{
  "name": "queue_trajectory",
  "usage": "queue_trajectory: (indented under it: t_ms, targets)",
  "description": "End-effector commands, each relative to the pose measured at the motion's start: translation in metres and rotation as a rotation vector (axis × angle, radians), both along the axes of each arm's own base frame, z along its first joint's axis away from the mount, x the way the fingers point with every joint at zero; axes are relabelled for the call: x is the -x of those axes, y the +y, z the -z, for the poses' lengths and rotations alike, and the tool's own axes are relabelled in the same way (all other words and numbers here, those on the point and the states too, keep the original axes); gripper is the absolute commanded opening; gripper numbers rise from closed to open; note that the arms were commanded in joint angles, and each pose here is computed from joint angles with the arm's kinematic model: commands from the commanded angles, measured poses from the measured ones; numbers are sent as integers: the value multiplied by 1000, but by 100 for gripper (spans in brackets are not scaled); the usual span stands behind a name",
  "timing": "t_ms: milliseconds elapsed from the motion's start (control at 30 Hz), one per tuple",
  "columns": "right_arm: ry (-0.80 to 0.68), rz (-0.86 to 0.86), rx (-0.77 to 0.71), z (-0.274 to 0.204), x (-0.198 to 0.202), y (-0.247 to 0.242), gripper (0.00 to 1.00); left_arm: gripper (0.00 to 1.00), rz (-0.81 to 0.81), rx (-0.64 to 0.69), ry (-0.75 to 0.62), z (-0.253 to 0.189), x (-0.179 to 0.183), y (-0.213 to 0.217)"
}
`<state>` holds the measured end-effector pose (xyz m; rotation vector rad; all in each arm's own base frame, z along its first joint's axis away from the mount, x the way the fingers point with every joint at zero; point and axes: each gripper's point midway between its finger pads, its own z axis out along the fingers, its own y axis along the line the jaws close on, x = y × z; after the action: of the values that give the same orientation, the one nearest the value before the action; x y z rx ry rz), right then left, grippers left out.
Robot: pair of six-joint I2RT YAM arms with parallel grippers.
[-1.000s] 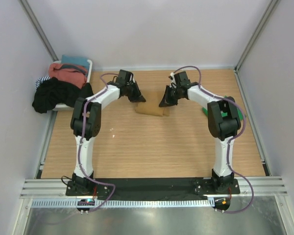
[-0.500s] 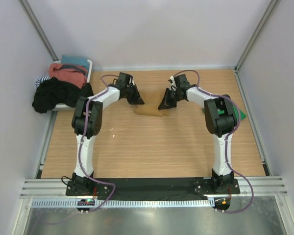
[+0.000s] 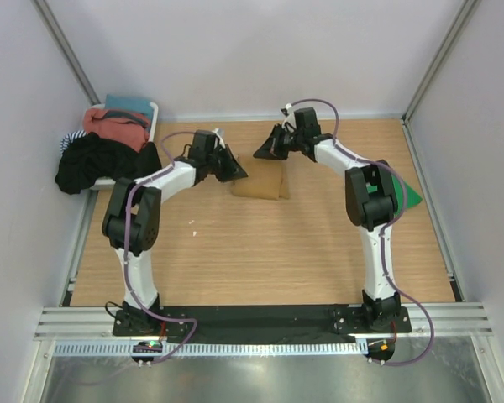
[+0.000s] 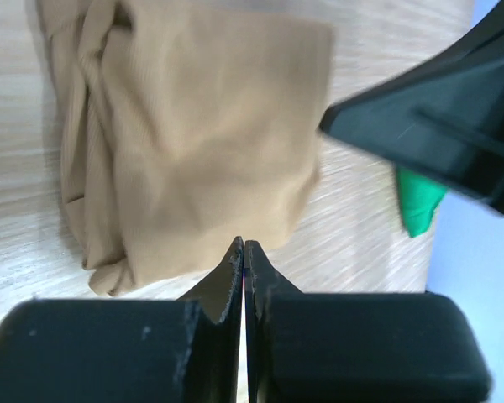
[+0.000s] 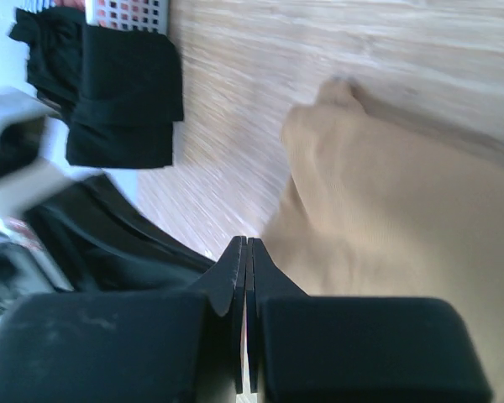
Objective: Fold and stack the tank tops
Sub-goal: Fold the tank top
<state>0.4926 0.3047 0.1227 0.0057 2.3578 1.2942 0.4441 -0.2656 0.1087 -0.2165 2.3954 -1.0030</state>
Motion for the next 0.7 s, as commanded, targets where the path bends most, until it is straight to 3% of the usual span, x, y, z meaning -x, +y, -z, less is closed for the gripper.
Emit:
queue_trajectory:
  t_ms: [0,167,233,433,667]
  targets:
    - [11,-33,-118,4,-10,33,1,0,2,37,40,30,4,-10]
    - [22,-17,-259,14,-35,54,1,0,-9,35,70,61,2,-12]
    - [82,9,-261,49,-44,56,1,0,-21,19,100,81,7,-8]
    - [175,195,-365,83,-87,34,1,0,-29,-27,130,105,26,1]
    - [82,115,-330,36,-83,35,4,0,-32,-58,79,80,32,9]
